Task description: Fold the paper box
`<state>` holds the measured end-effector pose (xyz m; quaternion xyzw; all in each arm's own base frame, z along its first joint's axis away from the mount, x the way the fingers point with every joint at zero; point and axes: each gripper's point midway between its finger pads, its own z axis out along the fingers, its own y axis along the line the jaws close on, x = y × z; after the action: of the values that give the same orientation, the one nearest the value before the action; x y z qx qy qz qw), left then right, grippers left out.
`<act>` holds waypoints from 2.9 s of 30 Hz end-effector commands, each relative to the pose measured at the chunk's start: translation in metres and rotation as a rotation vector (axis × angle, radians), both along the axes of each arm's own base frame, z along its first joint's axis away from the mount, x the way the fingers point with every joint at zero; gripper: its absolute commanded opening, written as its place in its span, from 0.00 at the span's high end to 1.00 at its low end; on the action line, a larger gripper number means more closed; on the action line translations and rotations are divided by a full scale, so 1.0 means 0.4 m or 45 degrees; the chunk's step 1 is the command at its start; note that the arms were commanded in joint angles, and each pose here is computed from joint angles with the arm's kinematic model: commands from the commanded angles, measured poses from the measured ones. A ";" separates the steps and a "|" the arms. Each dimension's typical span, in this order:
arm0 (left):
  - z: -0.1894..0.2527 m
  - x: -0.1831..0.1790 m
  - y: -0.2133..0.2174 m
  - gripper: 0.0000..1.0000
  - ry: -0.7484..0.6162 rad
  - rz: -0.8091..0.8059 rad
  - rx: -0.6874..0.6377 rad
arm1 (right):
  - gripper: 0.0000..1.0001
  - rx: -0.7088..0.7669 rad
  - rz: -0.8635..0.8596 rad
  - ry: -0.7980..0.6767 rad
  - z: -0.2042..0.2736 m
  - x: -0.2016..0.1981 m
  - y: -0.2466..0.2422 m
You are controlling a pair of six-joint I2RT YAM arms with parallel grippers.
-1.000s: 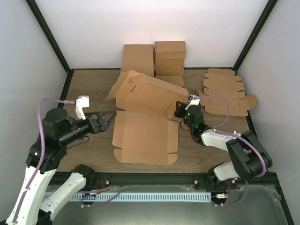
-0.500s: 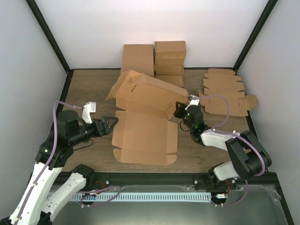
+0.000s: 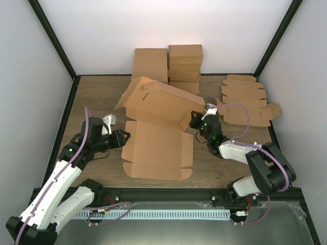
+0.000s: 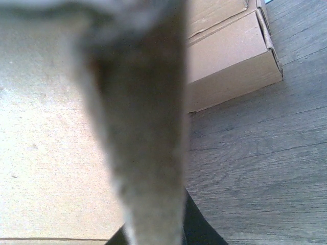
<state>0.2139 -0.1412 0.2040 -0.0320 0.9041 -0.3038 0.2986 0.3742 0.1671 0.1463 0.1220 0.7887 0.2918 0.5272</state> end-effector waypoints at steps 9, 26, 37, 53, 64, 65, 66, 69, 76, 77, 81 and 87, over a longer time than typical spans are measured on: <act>0.006 0.017 -0.039 0.79 -0.063 -0.065 -0.093 | 0.99 0.074 -0.004 -0.025 0.023 0.010 0.003; 0.159 0.030 0.039 0.96 0.017 -0.038 0.274 | 0.59 0.156 0.190 0.038 -0.010 -0.025 0.075; 0.227 0.040 0.047 0.96 0.023 -0.060 0.346 | 0.20 0.088 0.359 0.096 -0.072 -0.127 0.109; 0.206 0.012 0.026 0.96 0.089 -0.147 0.316 | 0.15 -0.121 0.518 -0.101 0.012 -0.186 0.105; 0.208 0.012 0.023 0.96 0.082 -0.159 0.313 | 0.15 -0.254 0.593 -0.311 0.140 -0.196 0.115; 0.209 0.011 0.023 0.96 0.081 -0.160 0.313 | 0.15 -0.259 0.597 -0.321 0.147 -0.197 0.115; 0.209 0.011 0.023 0.96 0.078 -0.161 0.314 | 0.15 -0.263 0.600 -0.329 0.153 -0.197 0.116; 0.210 0.011 0.023 0.96 0.073 -0.162 0.313 | 0.15 -0.287 0.618 -0.359 0.173 -0.195 0.122; 0.216 0.011 0.026 0.96 0.055 -0.159 0.316 | 0.17 -0.351 0.701 -0.458 0.225 -0.203 0.159; 0.217 0.010 0.026 0.96 0.053 -0.160 0.316 | 0.18 -0.373 0.700 -0.475 0.232 -0.203 0.166; 0.215 0.010 0.025 0.96 0.055 -0.164 0.315 | 0.19 -0.450 0.681 -0.504 0.245 -0.182 0.186; 0.214 0.010 0.022 0.96 0.054 -0.170 0.309 | 0.19 -0.496 0.646 -0.542 0.272 -0.140 0.205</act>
<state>0.2199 -0.1296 0.2834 0.0476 0.9463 -0.1988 0.2505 0.3042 0.2448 0.2316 -0.2359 0.7247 0.3014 0.5730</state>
